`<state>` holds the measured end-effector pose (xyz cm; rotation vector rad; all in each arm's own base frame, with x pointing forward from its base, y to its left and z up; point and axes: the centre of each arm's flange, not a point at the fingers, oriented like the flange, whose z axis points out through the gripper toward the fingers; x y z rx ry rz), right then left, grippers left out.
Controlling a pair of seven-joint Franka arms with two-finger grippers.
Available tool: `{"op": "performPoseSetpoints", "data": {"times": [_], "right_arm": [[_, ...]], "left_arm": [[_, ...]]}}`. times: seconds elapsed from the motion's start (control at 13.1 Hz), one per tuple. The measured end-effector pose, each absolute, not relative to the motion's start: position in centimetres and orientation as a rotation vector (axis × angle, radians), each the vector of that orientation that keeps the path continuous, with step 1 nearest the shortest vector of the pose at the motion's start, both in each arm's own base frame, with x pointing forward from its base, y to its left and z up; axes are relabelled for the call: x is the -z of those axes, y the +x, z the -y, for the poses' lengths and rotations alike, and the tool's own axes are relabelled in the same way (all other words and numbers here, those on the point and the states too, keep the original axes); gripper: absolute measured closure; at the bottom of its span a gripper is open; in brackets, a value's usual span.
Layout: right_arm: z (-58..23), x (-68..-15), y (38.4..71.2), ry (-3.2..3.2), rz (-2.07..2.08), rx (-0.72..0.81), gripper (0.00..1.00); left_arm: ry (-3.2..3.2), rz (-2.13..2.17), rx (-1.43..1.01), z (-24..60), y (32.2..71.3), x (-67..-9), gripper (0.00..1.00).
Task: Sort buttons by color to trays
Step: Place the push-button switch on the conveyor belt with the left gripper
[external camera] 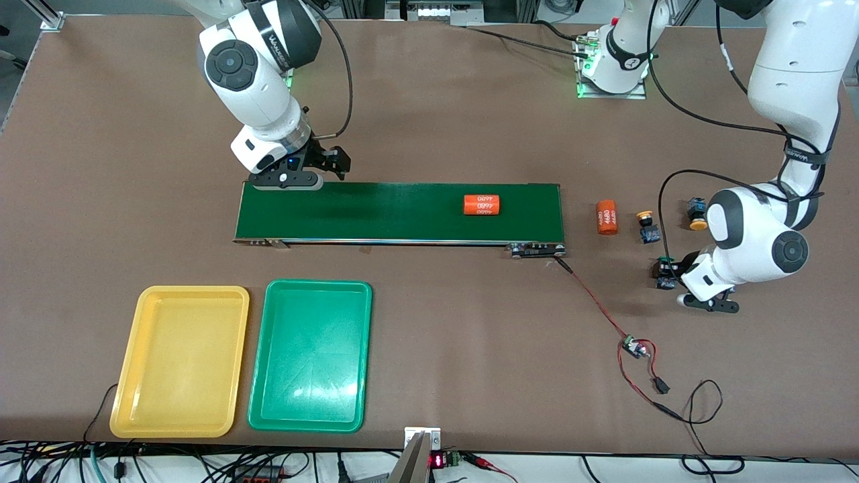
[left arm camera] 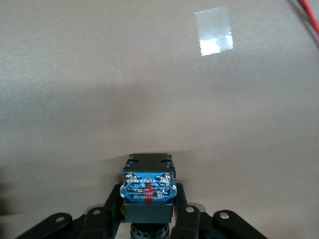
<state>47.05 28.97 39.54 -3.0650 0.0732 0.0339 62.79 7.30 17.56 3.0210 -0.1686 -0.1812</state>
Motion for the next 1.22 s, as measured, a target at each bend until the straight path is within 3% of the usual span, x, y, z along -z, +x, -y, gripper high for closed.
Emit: {"op": "performPoseSetpoints", "data": {"times": [0.3, 0.61, 0.91, 1.22], "right_arm": [[-29.0, -39.5, 47.0, -3.065, -0.078, -0.034, 0.00], [-29.1, -39.6, 47.0, -3.065, -0.078, -0.034, 0.00], [-29.5, -39.6, 46.7, -3.065, -0.063, -0.034, 0.00], [-29.6, -39.6, 46.7, -3.065, -0.065, -0.034, 0.00]], "left_arm": [[3.007, 0.207, 0.218, -4.3, 63.0, -20.1, 0.55], [3.001, 0.234, 0.374, 5.8, 61.6, -25.8, 0.56], [2.995, 0.279, 0.375, 13.9, 59.6, -31.2, 0.56], [2.987, 0.219, 0.370, 19.7, 57.7, -31.5, 0.56]]}}
